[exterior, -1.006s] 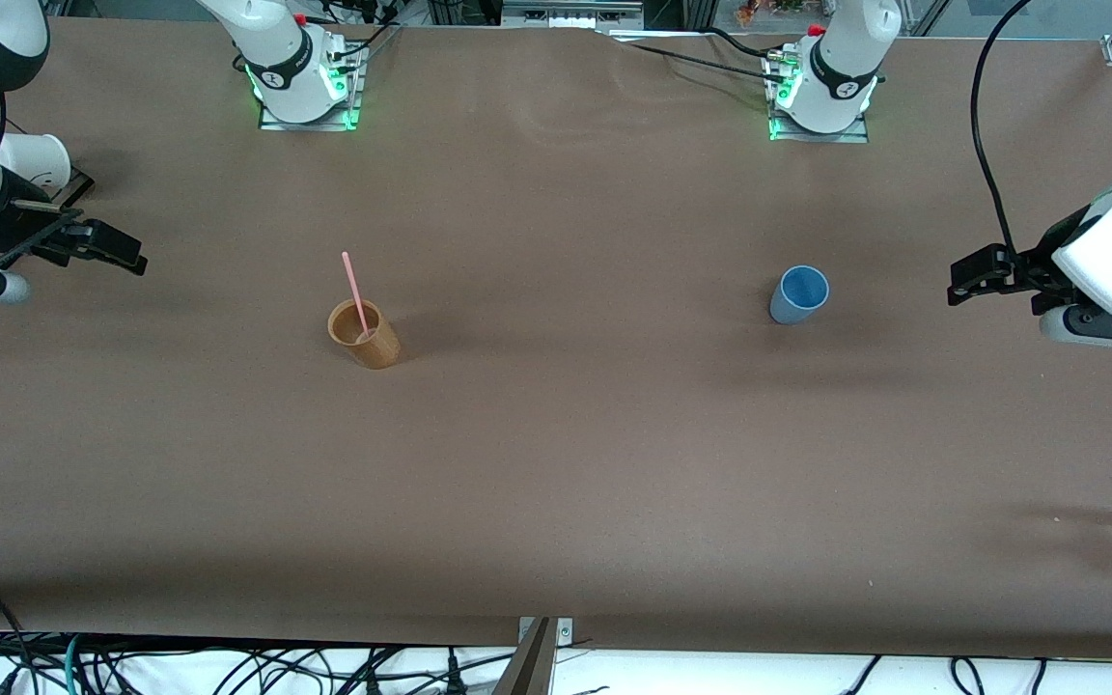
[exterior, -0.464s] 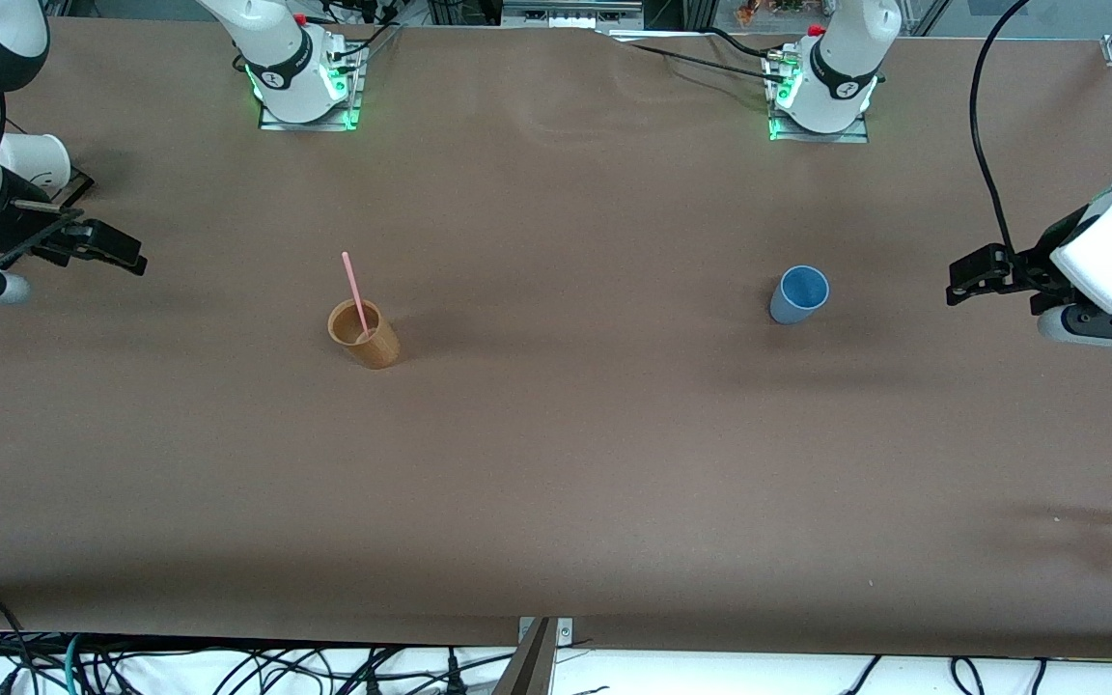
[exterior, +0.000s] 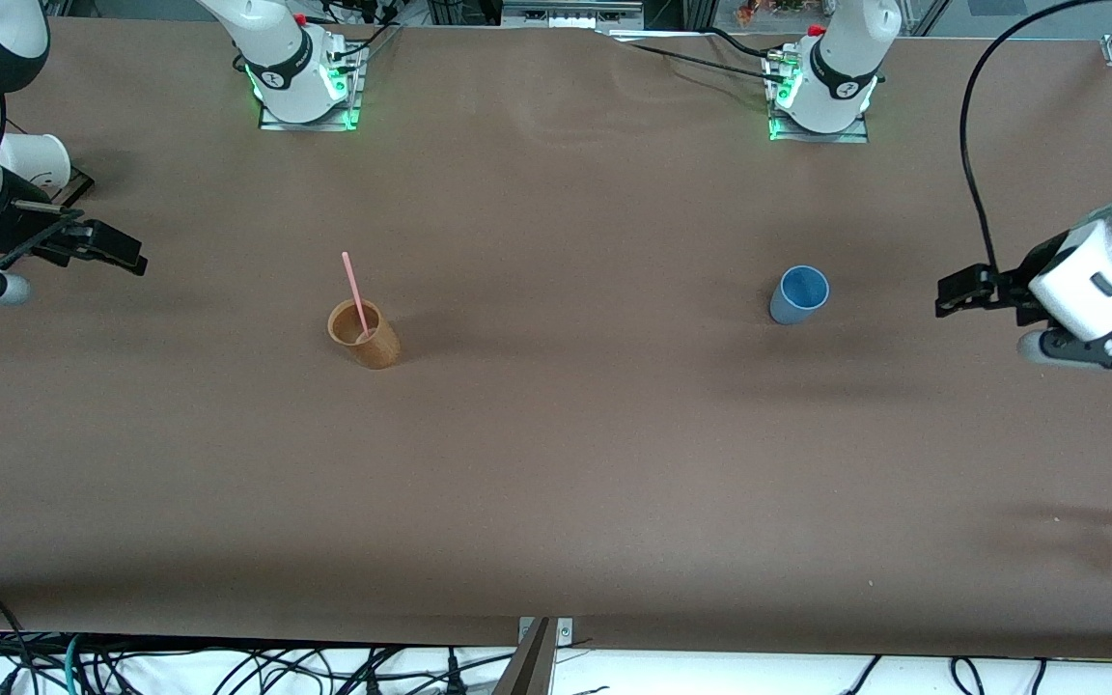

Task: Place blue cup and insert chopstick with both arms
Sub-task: 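Reach the left gripper down to the light-blue cup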

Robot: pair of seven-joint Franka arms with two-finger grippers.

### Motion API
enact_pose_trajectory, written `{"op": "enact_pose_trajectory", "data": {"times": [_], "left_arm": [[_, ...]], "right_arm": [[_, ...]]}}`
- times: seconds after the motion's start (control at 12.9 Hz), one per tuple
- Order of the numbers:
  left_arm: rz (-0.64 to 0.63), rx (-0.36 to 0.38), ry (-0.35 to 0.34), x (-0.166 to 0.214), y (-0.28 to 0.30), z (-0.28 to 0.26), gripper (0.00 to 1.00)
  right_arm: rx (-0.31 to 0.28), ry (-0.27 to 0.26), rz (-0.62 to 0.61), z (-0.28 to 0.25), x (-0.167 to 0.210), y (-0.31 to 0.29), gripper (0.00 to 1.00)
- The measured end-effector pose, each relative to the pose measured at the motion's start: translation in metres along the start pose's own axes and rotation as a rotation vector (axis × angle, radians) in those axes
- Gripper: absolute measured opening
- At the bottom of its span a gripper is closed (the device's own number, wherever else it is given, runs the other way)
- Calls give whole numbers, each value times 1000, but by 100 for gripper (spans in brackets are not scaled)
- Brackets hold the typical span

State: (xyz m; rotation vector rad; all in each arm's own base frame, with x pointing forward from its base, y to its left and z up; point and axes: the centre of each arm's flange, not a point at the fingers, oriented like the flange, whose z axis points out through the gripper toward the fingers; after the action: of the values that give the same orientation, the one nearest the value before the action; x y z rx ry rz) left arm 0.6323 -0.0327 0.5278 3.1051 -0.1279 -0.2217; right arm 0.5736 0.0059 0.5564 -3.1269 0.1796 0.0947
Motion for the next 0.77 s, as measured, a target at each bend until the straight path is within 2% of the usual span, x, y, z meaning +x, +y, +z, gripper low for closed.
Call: {"op": "enact_pose_trajectory", "data": {"times": [0.31,0.54,0.77], "left_arm": [[-1,1,-106,27,0,78,100],[6,12,-98,33,3,138,100],[37,34,-52,9,15,173,100]], "right_arm": [[0,0,0,0,0,0,100],[0,-3,0,0,0,0,100],[-2,-18,0,1,-2,0,100]]}}
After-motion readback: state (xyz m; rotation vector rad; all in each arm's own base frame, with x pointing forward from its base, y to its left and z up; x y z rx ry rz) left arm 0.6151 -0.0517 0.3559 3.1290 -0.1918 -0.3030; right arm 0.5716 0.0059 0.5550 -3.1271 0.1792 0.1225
